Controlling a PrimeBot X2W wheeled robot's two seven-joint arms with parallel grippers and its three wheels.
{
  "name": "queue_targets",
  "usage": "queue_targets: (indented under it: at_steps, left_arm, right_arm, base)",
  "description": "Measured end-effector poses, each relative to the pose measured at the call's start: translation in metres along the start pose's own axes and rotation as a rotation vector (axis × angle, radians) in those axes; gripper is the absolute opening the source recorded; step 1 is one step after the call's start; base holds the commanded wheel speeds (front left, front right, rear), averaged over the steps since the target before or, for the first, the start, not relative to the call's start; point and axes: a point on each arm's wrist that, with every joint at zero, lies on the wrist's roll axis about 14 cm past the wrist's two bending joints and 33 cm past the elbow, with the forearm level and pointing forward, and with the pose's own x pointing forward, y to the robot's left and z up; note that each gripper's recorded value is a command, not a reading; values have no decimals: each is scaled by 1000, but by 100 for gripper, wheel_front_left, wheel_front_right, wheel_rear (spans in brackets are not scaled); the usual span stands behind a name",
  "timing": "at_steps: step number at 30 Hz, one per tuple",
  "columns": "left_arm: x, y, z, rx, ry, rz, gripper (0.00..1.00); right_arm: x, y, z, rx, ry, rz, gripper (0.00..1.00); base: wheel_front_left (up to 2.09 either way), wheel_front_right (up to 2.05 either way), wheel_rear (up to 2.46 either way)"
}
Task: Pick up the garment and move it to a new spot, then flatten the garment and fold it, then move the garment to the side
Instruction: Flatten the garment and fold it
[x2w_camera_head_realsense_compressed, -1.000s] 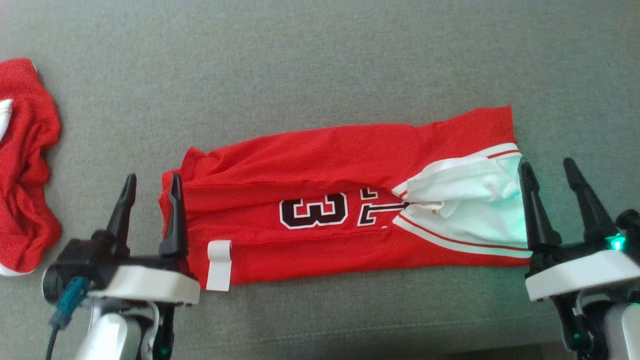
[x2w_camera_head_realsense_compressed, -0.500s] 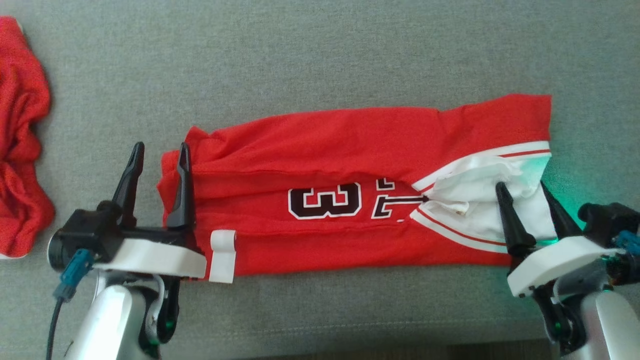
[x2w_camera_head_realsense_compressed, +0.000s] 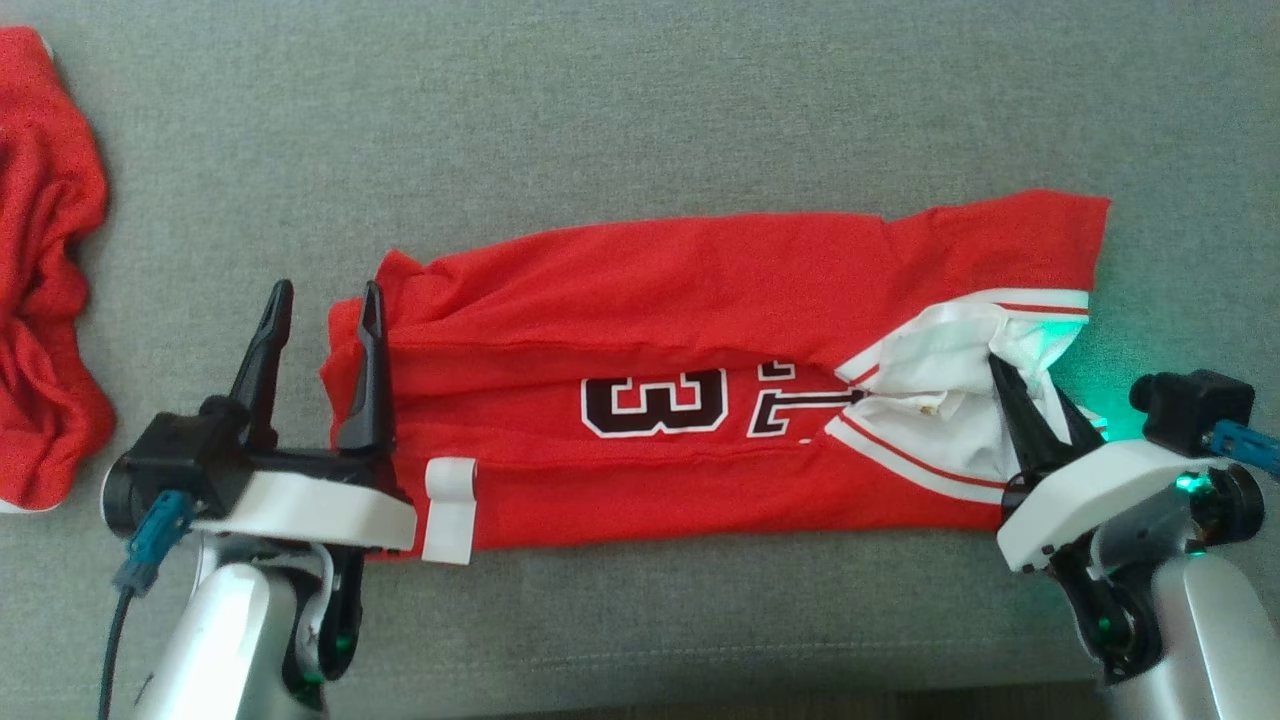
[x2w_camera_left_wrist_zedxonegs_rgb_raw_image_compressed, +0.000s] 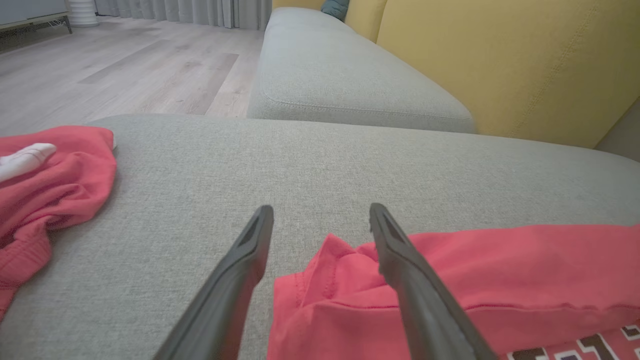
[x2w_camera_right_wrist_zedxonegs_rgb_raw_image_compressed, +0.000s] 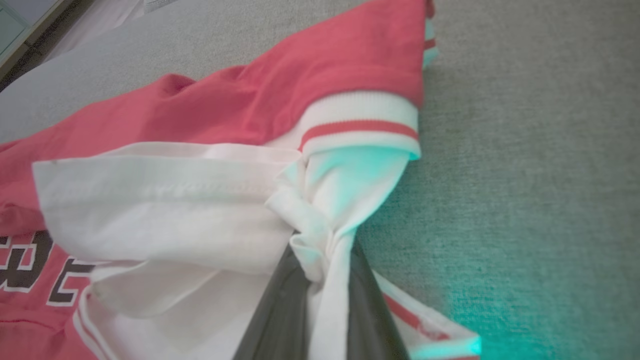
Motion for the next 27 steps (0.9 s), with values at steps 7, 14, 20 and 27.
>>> queue_targets:
  at_steps: [7,14,20,27]
  left_arm:
    - [0,-4,8,-1,-25,-9,100]
    - [-1,-9,16,-2,-47,-22,100]
    - [-3,-13,22,-3,-61,-29,100]
    - [-11,-20,34,-6,-91,-41,100]
  right_arm:
    - [-11,-24,17,17,-47,-71,0]
    - [-41,-77,32,0,-88,-211,0]
    - [-58,-96,52,-31,-139,-264,0]
    - [-70,-46,99,-157,-243,-149,0]
  base:
    - [0,0,0]
    - [0,0,0]
    - [0,0,0]
    - [0,0,0]
